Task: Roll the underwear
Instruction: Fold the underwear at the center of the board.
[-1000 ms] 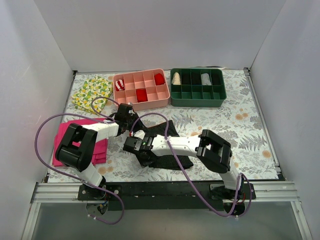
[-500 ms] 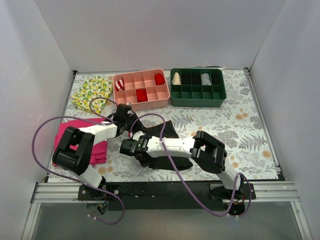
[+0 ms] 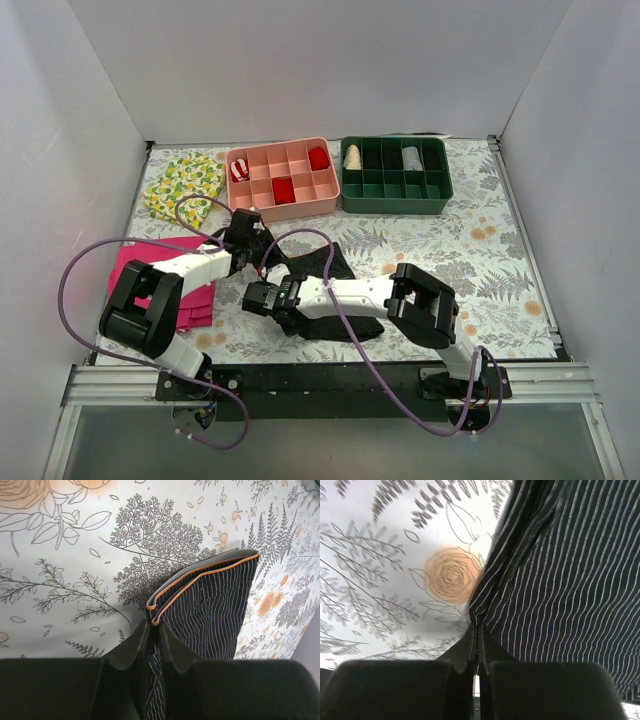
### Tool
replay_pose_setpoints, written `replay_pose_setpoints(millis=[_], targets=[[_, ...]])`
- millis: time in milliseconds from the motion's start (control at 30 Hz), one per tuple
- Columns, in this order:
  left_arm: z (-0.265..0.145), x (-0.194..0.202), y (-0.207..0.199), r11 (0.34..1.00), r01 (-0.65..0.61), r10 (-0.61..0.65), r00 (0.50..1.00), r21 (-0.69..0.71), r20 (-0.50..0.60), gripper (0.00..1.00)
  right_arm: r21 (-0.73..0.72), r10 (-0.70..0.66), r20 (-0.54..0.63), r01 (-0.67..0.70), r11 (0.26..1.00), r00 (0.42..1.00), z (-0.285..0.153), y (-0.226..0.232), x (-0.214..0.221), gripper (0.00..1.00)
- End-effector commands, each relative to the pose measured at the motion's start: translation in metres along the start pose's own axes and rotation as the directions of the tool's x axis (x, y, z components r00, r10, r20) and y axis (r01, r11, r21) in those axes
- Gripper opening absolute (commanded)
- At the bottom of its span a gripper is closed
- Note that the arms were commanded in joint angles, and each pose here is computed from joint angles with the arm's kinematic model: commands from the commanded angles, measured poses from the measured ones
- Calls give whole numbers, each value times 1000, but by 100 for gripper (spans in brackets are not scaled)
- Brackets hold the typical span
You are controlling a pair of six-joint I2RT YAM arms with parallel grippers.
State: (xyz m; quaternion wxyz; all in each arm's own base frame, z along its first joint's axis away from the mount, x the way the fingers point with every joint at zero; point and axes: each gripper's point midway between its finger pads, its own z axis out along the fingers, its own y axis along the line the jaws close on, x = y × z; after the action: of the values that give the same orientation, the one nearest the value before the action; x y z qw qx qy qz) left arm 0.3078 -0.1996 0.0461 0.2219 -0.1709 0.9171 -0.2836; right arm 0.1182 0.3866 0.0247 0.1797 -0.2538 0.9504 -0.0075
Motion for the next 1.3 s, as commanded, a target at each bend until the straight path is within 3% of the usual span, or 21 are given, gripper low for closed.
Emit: replay_pose_setpoints(millis=[0, 200, 533, 800, 1000, 1267], targets=[[-20, -16, -4, 1000, 2, 0, 996, -22, 86, 5, -80, -20, 77, 26, 996, 997, -19, 1, -10, 1], [-38, -24, 3, 996, 0, 11, 991, -87, 130, 4, -287, 15, 170, 35, 957, 985, -49, 20, -25, 1], [-62, -27, 17, 984, 16, 15, 984, -175, 177, 4, -523, 43, 199, 68, 850, 979, -81, 40, -28, 1], [-67, -33, 15, 977, 28, 10, 984, -213, 175, 4, -593, 118, 173, 8, 806, 978, -78, 25, -26, 1], [-60, -35, 14, 971, 37, 1, 987, -235, 158, 4, -687, 189, 158, -30, 726, 969, -84, 20, -26, 1], [-45, -39, -12, 969, -16, 50, 990, -247, 135, 4, -719, 259, 130, -89, 689, 957, -74, -2, -24, 1]])
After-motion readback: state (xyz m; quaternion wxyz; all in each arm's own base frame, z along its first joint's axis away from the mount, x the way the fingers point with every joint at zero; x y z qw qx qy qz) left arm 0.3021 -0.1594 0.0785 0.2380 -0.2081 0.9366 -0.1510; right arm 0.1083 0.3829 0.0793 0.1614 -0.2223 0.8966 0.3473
